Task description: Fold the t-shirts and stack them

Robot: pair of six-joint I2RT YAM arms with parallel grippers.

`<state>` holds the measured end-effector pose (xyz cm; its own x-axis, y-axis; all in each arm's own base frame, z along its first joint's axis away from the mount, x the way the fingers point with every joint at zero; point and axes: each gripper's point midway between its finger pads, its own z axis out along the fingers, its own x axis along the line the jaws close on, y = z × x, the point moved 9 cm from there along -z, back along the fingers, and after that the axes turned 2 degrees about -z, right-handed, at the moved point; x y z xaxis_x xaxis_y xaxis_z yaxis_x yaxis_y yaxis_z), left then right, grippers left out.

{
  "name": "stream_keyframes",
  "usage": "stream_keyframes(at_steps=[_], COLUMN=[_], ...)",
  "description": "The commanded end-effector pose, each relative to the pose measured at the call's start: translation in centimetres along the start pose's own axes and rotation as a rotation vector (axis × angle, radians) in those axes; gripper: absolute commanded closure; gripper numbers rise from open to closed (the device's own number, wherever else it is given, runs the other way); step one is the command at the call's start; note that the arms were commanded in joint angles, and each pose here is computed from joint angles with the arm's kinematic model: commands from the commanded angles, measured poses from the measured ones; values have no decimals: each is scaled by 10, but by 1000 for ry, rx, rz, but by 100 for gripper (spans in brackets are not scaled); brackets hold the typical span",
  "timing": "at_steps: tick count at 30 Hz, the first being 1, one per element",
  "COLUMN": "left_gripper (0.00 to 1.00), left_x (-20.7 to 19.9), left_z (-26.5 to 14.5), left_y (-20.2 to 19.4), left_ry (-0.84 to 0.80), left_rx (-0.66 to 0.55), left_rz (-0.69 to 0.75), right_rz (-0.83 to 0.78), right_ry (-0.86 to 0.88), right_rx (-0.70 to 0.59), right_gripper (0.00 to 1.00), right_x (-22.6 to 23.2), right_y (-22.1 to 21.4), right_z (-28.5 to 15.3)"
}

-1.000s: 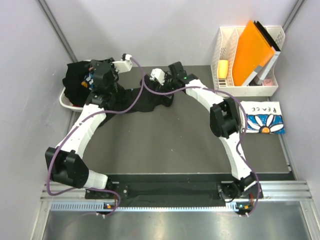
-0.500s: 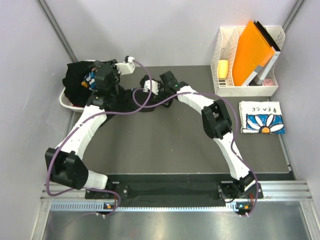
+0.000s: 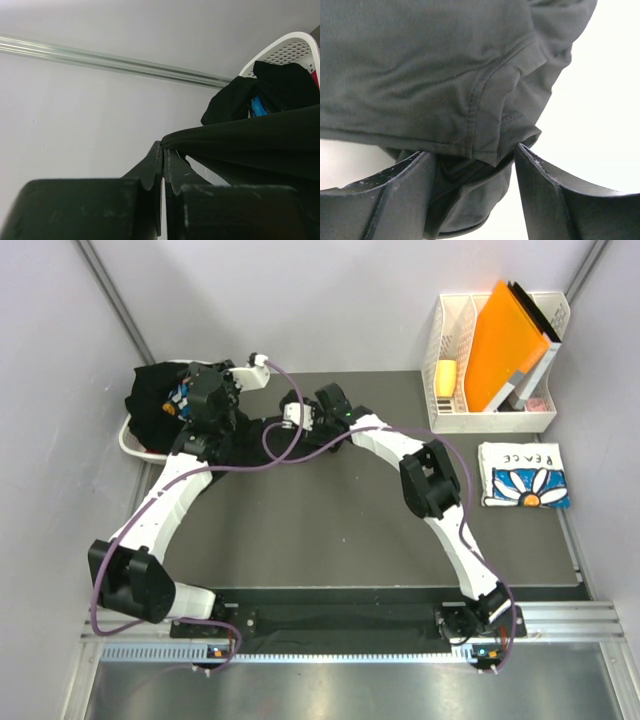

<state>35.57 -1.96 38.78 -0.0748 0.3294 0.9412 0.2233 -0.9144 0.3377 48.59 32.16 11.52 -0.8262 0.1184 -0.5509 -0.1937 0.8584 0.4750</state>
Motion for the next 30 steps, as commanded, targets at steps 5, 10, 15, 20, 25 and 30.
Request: stream_keyframes(at_steps=[5, 10, 15, 20, 25, 30], left_gripper=[100, 100, 100, 100, 100, 100], left_x=[16, 16, 11, 3, -2, -9], left_z=[-7, -6, -7, -7, -7, -8], left_y=[3, 3, 1, -1, -1, -2], left_ry=[68, 67, 54, 40, 11, -52], left_rx=[-32, -28, -35, -33, -37, -48], left_rz=[-65, -64, -55, -64, -76, -63], right_rz=[-135, -122, -44, 38, 96, 66], right_ry=[-123, -141, -150, -220, -274, -248], right_rx=[-40, 42, 82, 122, 192, 241], right_gripper=[90, 100, 100, 100, 100, 100], right_x=[-9, -11, -26, -50, -61, -56], right_y=[31, 14, -11, -41, -72, -89], right_z=[-2, -5, -38, -88, -127, -167])
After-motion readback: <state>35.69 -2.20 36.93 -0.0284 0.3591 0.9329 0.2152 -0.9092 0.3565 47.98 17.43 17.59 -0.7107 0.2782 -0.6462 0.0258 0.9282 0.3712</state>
